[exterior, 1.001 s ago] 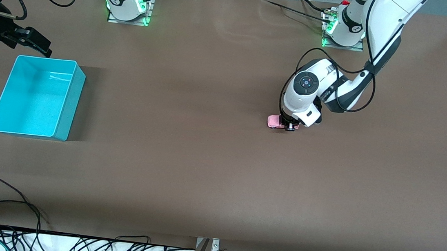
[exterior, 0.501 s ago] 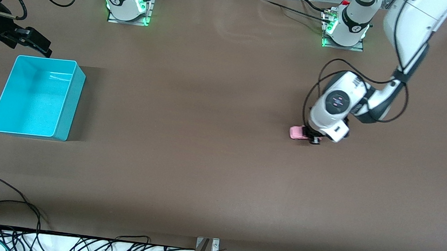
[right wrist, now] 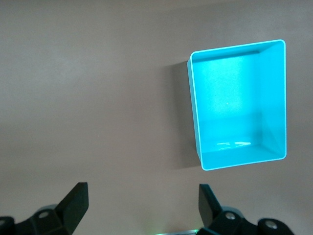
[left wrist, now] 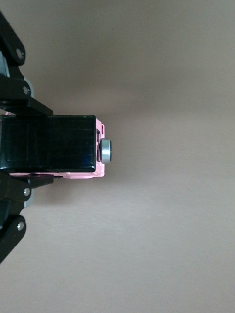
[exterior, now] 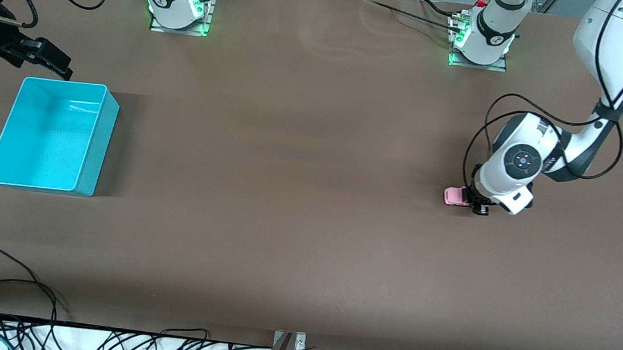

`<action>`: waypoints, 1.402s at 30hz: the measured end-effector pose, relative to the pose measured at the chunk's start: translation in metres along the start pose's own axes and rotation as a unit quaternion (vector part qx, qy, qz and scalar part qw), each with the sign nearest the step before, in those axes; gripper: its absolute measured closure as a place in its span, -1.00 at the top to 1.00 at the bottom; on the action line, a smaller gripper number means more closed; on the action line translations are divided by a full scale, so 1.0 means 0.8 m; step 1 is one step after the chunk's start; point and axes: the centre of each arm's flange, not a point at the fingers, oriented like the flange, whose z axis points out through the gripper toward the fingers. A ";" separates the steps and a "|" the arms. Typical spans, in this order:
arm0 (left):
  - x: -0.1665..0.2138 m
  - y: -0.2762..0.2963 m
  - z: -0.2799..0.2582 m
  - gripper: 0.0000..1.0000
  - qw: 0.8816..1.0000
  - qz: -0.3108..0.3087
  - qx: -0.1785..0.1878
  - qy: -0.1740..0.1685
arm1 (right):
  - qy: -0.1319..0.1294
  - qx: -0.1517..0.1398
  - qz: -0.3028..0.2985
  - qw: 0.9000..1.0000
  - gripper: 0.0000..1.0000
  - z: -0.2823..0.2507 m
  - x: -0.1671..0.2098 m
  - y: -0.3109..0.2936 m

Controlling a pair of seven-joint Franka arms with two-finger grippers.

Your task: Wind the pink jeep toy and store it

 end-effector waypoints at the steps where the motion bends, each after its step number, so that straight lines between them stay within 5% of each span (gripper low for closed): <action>1: 0.006 0.001 0.001 0.00 1.000 0.002 0.000 0.001 | -0.001 0.000 0.000 1.000 1.00 0.000 0.000 0.000; 23: 0.078 0.007 0.013 0.01 0.999 0.035 -0.003 0.019 | -0.005 -0.001 0.000 1.000 1.00 0.001 -0.001 0.000; 30: 0.083 0.014 0.012 0.56 0.999 0.032 -0.008 0.018 | -0.005 -0.001 0.000 1.000 1.00 0.001 -0.001 0.000; 31: 0.088 0.026 -0.012 0.98 0.999 0.034 -0.007 0.032 | -0.005 -0.001 0.000 1.000 1.00 0.001 -0.001 0.000; 39: 0.077 0.036 -0.065 1.00 0.997 0.055 0.018 0.041 | -0.005 -0.001 0.000 1.000 1.00 0.001 -0.001 0.000; 42: 0.069 0.048 -0.136 1.00 0.995 0.082 0.031 0.039 | -0.005 -0.001 0.000 1.000 1.00 0.001 -0.001 0.000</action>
